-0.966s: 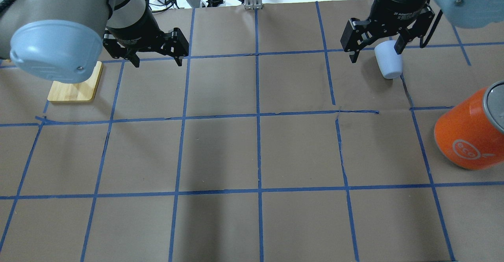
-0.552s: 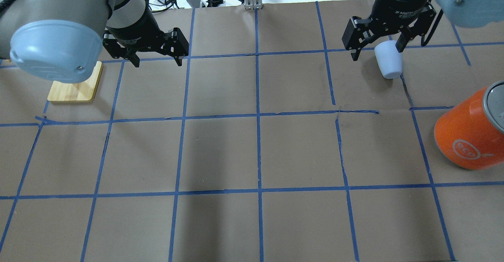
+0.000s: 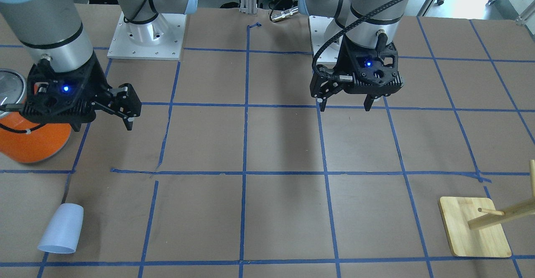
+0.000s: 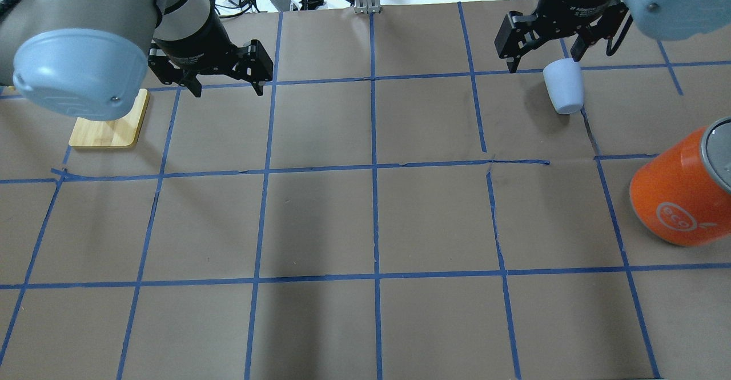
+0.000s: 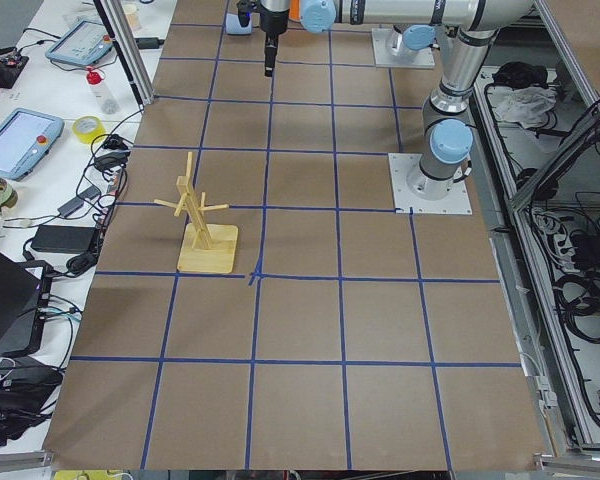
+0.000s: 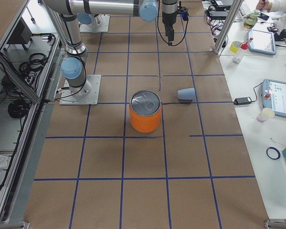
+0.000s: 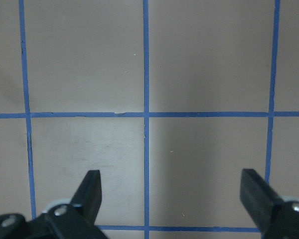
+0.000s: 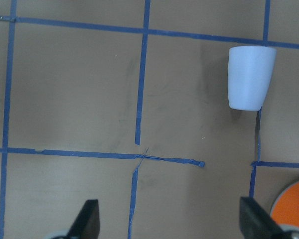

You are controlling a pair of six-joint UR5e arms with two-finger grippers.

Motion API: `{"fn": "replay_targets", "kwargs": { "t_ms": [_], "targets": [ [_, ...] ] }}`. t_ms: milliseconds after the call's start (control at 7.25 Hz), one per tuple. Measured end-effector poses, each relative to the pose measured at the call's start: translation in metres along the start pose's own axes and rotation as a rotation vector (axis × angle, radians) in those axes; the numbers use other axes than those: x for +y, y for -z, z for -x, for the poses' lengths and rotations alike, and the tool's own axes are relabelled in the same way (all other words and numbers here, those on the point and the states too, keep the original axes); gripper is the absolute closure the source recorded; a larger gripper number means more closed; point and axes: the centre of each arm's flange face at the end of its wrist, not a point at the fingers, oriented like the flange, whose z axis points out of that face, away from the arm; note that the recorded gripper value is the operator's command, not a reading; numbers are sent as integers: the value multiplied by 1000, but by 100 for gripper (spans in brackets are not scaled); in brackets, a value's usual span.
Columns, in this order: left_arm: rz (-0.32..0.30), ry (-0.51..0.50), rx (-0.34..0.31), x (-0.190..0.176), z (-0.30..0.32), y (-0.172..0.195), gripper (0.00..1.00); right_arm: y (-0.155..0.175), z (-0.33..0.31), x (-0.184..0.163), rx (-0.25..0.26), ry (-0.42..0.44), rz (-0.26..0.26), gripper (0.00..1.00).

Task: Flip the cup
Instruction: 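Lower the right gripper over the upside-down light-blue cup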

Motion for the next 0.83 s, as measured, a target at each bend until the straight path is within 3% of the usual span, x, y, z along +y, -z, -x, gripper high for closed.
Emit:
{"fn": "replay_targets", "kwargs": {
  "t_ms": [414, 552, 828],
  "targets": [
    [1, 0, 0, 0, 0, 0, 0, -75, -56, -33, 5, -76, 77, 0],
    [0, 0, 0, 0, 0, 0, 0, -105, -81, -47, 5, -97, 71, 0],
    [0, 0, 0, 0, 0, 0, 0, -165, -105, -77, 26, -62, 6, 0]
  ]
}}
